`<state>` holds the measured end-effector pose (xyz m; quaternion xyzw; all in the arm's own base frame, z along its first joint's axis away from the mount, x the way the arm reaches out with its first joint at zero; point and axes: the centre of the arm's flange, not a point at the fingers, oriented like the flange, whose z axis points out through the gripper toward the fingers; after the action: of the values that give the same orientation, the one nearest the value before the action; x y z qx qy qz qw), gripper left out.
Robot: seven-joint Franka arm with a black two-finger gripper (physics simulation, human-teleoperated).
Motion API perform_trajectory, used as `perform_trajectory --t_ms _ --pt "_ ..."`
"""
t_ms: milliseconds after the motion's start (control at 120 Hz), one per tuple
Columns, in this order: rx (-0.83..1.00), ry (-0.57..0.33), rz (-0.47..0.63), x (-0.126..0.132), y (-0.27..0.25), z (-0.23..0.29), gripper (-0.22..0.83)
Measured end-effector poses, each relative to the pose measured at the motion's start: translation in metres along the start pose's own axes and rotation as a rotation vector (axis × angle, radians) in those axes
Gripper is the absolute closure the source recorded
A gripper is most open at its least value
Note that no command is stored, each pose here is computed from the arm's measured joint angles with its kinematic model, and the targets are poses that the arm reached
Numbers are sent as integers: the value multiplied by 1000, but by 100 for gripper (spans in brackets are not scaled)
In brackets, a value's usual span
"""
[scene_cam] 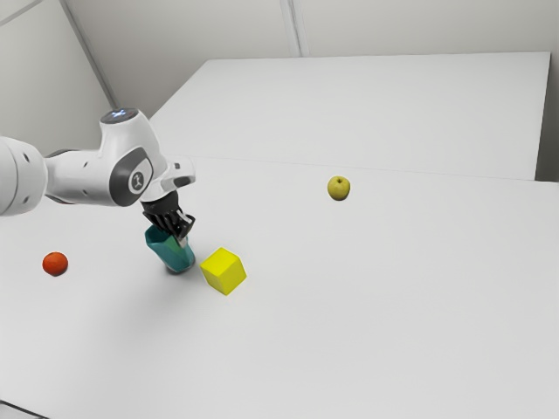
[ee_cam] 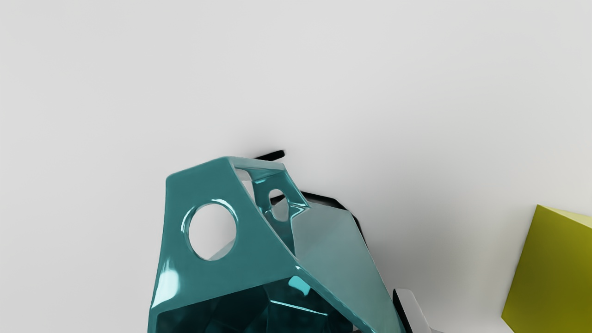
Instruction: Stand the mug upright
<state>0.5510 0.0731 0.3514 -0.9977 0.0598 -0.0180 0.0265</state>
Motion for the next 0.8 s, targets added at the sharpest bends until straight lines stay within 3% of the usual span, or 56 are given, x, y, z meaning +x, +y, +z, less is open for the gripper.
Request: perform_trajectory --t_ms 308,633,800 --pt "-8 9 -1 1 4 -5 49" --pt "-6 36 6 2 7 -20 34" --pt "-3 64 6 1 7 -36 18"
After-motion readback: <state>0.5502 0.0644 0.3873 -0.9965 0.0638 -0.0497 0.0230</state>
